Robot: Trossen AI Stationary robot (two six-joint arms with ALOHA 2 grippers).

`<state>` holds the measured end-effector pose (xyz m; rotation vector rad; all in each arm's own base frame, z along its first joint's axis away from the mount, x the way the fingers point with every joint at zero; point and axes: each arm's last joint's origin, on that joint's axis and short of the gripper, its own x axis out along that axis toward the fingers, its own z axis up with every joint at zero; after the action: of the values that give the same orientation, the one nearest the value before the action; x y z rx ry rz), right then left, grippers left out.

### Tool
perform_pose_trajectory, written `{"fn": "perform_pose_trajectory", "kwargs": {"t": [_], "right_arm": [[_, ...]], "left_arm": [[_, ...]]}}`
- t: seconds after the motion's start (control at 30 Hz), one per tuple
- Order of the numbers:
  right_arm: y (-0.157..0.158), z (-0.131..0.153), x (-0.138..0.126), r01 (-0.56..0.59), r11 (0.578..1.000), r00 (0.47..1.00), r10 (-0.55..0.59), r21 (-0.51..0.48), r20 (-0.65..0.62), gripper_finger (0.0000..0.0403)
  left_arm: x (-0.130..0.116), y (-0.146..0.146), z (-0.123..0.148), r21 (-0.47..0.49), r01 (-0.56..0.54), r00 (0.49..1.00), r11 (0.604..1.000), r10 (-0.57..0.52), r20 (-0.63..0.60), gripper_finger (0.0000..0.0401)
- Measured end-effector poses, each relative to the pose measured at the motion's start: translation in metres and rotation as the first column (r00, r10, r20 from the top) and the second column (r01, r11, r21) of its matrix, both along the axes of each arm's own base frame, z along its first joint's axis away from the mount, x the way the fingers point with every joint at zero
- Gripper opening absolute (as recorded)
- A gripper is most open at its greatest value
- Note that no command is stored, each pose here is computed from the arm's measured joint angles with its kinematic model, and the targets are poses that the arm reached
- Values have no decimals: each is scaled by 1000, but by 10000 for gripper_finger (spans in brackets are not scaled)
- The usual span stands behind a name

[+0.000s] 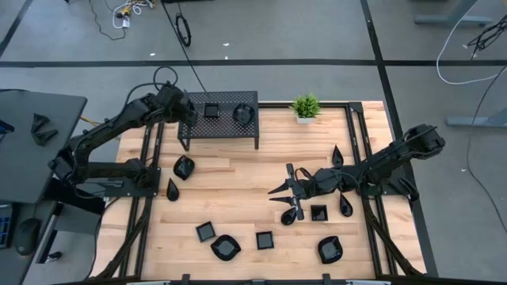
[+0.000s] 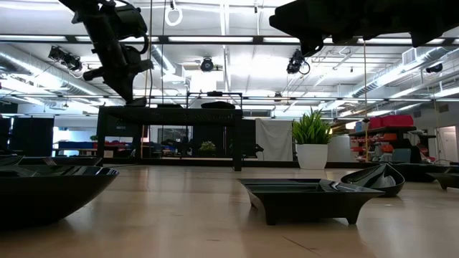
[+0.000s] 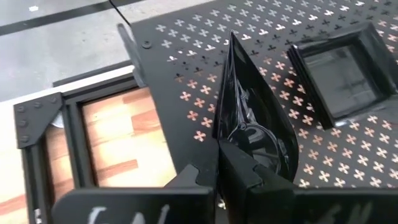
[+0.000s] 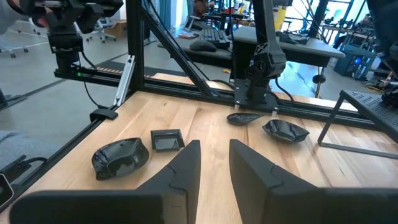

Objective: Pick & Place Mini shaped plates
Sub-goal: Stack the black drop shaped plate on top of the black drop shaped plates on the shelf

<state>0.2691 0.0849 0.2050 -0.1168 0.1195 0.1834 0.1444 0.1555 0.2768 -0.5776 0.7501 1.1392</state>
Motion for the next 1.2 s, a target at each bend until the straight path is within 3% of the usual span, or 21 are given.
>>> {"fn": "perform_pose_trajectory", "kwargs": {"t": [0.23,0.7,0.83,1.07,1.2], "right_arm": [[0,0,0,0,1000,1000,0,0,0,86],[0,0,0,0,1000,1000,0,0,0,86],[0,0,0,0,1000,1000,0,0,0,86],[0,0,0,0,1000,1000,0,0,0,86],[0,0,0,0,1000,1000,0,0,0,86]], "left_arm": [[-1,-1,12,-7,4,1000,1000,-4,0,21],[-2,-3,19,-30,-1,1000,1000,1,11,95],[2,-6,19,-61,59,998,996,-57,41,80],[11,-19,17,-104,158,987,982,-154,47,9],[11,-23,16,-118,156,988,981,-155,19,9]]}}
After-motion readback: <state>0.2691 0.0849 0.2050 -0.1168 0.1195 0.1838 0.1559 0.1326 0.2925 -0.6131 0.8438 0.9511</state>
